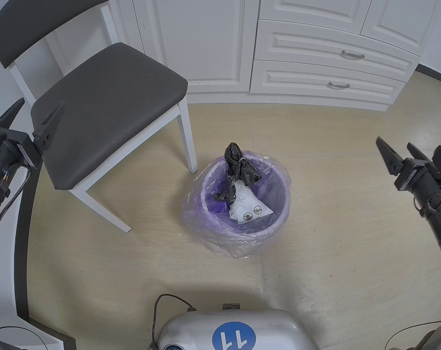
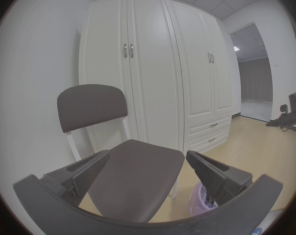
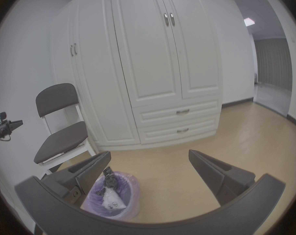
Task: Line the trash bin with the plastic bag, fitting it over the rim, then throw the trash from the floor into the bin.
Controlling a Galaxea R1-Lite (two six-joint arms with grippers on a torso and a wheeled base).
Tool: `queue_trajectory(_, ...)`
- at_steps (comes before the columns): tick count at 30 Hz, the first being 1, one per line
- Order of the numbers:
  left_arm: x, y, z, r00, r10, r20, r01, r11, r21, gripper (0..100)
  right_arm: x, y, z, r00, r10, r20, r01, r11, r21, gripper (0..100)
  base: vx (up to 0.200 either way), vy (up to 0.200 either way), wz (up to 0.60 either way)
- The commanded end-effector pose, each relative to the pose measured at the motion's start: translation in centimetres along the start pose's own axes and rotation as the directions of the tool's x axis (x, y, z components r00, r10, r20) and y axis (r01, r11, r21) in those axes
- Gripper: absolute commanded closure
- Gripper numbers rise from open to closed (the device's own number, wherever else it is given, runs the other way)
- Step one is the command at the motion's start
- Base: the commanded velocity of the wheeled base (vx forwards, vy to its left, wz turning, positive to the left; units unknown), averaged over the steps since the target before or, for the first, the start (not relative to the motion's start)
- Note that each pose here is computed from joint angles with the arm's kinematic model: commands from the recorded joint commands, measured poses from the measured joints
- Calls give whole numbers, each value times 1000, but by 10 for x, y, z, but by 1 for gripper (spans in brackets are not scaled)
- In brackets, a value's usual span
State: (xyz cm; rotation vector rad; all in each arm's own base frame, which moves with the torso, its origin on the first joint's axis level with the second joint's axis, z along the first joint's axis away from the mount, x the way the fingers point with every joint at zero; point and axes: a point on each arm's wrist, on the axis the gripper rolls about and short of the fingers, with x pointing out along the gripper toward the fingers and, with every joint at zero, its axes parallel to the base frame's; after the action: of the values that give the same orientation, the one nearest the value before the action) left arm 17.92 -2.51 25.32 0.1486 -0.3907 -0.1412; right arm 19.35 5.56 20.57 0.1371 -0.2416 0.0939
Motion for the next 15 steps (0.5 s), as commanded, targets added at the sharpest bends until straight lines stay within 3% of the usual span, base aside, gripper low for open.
queue_trajectory(1,-12,2,15,999,9,52,-9,1000,3,0,-23,-7,32,992,-20,127,22,1000,-20,0,0,0,0)
queue_trajectory(2,-15,3,21,998,11,65,-12,1000,3,0,-31,-11,46,982,-33,188,45,997,-56,0,0,0,0)
queue_trajectory(6,-24,2,26,997,8,83,-8,1000,0,0,-46,-13,66,965,-37,261,62,994,-90,0,0,0,0)
queue_trajectory(10,-38,-1,22,998,-7,63,7,1000,-8,0,-71,-15,76,977,-20,214,47,991,-122,0,0,0,0)
queue_trajectory(15,-60,3,37,995,14,104,-14,1000,-3,0,-104,-20,81,988,-19,156,40,991,-131,0,0,0,0)
